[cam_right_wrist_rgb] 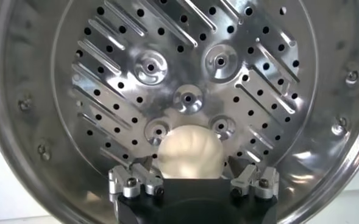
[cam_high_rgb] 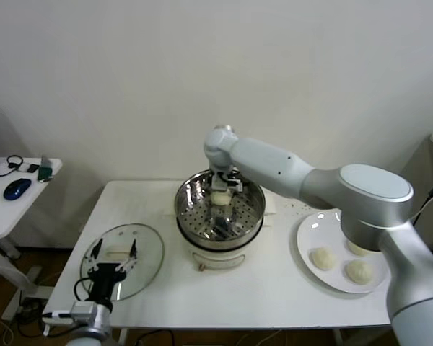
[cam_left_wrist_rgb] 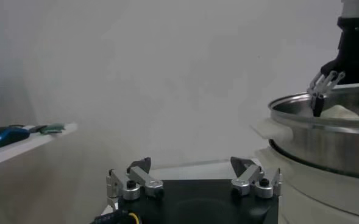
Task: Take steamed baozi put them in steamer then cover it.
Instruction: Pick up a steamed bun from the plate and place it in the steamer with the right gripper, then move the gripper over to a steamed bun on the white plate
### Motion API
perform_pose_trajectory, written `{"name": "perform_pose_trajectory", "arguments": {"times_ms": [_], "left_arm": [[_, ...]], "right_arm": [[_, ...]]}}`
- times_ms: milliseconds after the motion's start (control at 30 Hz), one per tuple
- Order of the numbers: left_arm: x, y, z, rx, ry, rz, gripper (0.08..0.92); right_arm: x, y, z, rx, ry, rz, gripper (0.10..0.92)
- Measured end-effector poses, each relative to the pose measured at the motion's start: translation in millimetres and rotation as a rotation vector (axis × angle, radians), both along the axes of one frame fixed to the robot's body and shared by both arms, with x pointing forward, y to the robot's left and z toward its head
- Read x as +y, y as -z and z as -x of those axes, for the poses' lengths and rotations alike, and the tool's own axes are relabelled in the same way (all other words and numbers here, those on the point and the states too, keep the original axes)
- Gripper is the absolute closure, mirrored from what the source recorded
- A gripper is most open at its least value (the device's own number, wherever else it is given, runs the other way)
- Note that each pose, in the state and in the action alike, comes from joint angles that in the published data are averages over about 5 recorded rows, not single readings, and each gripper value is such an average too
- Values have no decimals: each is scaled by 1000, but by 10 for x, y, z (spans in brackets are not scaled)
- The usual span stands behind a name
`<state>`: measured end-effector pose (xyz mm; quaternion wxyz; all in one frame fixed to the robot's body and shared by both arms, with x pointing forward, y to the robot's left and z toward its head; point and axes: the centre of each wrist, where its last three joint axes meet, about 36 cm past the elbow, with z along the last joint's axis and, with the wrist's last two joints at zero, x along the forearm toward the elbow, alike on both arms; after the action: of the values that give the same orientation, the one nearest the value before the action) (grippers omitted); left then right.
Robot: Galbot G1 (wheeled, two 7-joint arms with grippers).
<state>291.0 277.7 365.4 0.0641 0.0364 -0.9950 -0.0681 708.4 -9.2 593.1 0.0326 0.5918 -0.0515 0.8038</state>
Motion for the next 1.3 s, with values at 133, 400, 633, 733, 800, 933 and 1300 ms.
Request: {"name": "perform_pose_trajectory", "arguments": {"times_ms": [133,400,633,733,800,933,1300], "left_arm": [[-8,-21,-1,-2,0,-4,177],[-57,-39,46,-9,18,6,177],[-69,-81,89,-20,26,12,177],[-60,-99,100,-22,28,12,177],[-53,-103,110,-21,29,12,177],[-37,-97,131,-17,31,9,177],[8,-85,175,-7,22,1,177]], "right_arm": [[-127,-181,12,-2,18,-17,199],[-789,-698,-3,-3,212,-161,200],[-1559,-1077,145,16,553,-378,200],[-1911,-1088,248,50,722,-444,200],[-2152,-1051,322,76,833,-474,200],[-2595,-931,463,123,1025,-506,200],[-3452,-178,752,241,1342,-444,200]]}}
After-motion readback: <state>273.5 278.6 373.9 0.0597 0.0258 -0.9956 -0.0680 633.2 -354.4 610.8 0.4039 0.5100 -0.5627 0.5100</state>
